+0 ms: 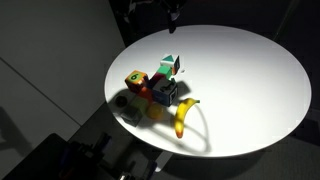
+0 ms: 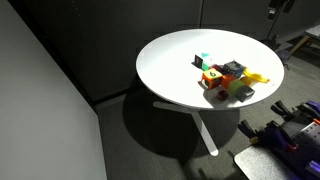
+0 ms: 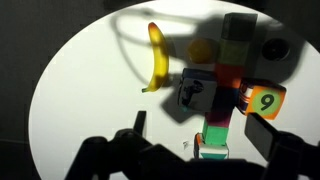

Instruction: Lift the blue and white dice and put it on top of the dice to the far right

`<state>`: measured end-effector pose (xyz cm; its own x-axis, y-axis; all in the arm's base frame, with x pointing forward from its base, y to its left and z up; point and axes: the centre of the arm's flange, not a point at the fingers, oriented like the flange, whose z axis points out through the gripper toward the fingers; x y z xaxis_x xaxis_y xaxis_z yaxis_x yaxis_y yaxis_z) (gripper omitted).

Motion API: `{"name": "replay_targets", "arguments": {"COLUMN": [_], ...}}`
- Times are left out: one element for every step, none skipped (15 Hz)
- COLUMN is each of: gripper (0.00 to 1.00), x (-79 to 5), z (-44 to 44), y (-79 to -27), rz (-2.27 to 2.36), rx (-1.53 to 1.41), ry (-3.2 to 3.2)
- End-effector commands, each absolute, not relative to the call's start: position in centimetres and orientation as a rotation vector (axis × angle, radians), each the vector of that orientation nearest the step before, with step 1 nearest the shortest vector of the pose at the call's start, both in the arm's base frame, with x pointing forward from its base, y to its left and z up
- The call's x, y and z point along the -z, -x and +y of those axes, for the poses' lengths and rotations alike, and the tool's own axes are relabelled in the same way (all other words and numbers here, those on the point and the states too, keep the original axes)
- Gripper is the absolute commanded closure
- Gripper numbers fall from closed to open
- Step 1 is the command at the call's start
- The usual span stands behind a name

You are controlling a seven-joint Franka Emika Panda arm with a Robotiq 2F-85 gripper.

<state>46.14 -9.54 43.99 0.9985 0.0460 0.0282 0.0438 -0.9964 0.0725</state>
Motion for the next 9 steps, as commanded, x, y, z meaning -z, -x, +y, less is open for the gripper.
{"name": "replay_targets", "arguments": {"gripper": [0.00, 0.00, 0.00, 0.00, 0.00, 0.00, 0.00, 0.00, 0.00], "x": [-41.6, -40.9, -40.1, -39.4, -38.8, -38.2, -37.7, -37.1, -36.7], "z": [-9.1, -9.0, -9.0, -9.0, -9.0, -9.0, -9.1, -9.1, -9.2], "y": [-46.0, -45.9, -45.7, -45.4, -45.2, -45.1, -45.0, -44.9, -44.9], "rz": [-0.030, -0.064, -0.094, -0.136, -0.169, -0.210, -0.242, -0.264, -0.285], "rx": [-0.086, -0.094, -0.099, -0.105, -0.108, -0.108, -0.104, -0.097, -0.083], "ry": [-3.042, -3.039, -3.039, -3.043, -3.046, -3.053, -3.057, -3.056, -3.057]}}
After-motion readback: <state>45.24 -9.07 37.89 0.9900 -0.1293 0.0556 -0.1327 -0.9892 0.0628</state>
